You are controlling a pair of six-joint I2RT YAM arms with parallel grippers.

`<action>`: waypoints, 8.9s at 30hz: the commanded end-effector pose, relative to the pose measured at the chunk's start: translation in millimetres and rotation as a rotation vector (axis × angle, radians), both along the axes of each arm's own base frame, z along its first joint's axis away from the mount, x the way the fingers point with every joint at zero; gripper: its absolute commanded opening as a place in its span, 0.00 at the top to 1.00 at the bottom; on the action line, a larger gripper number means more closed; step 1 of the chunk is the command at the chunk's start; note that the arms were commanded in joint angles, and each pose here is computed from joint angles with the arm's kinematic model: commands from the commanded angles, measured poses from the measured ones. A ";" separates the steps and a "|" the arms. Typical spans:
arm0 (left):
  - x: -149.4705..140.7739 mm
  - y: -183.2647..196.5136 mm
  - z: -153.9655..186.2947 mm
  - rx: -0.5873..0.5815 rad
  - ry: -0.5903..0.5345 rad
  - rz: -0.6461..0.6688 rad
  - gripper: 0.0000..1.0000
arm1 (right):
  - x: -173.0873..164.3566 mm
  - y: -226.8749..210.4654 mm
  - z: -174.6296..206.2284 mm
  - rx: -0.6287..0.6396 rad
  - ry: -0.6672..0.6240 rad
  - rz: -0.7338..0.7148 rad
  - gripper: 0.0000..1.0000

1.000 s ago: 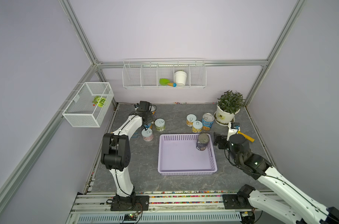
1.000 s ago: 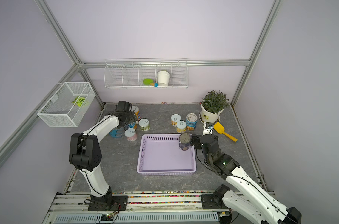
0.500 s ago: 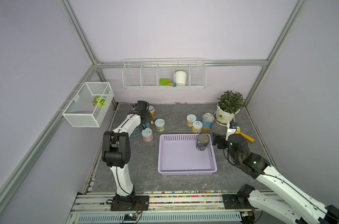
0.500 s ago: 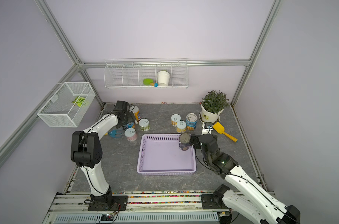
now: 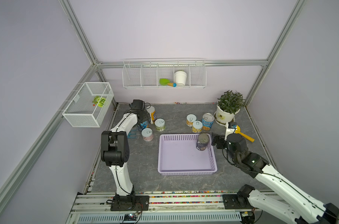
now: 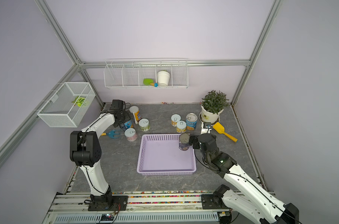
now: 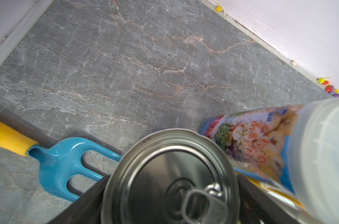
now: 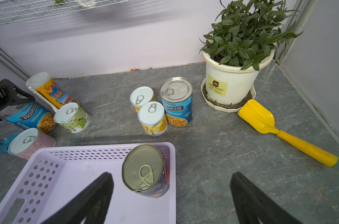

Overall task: Put the canned food in the basket
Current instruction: Pick up the canned food from the center of the board, then place the canned food in the basket, then pick up the canned food from the center of the board.

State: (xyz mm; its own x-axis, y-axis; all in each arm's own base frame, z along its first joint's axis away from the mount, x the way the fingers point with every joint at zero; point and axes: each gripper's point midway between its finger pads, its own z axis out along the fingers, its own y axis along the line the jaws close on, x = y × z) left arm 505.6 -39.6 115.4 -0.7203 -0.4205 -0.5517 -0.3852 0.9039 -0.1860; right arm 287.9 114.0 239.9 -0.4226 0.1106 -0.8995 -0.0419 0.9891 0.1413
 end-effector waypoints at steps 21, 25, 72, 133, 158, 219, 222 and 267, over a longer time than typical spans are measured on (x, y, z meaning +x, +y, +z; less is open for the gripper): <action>-40.7 -28.3 72.4 0.068 -0.104 -0.027 0.28 | 7.2 7.0 -4.1 -0.003 0.003 0.017 0.02; -57.4 -44.5 90.8 0.058 -0.136 -0.065 0.28 | 8.3 8.7 -5.5 -0.006 0.010 0.020 0.02; -175.0 -221.3 115.9 -0.166 -0.225 -0.582 0.29 | 6.8 9.0 -5.6 0.008 0.008 0.025 0.02; -169.5 -153.3 100.5 -0.020 -0.277 -0.365 0.01 | 47.4 21.1 -9.8 -0.041 0.094 -0.034 0.01; -218.9 8.0 75.2 -0.065 -0.440 0.014 0.01 | 161.9 28.1 -46.6 -0.106 0.277 -0.115 0.01; -213.3 2.5 67.9 -0.082 -0.418 0.001 0.01 | 219.1 7.2 -147.3 -0.121 0.571 -0.186 0.03; -213.4 2.8 67.2 -0.082 -0.416 0.002 0.00 | 219.7 11.7 -151.2 -0.099 0.579 -0.165 0.02; -210.9 -1.5 64.3 -0.092 -0.403 -0.013 0.00 | 219.5 19.3 -105.3 -0.082 0.416 -0.131 0.01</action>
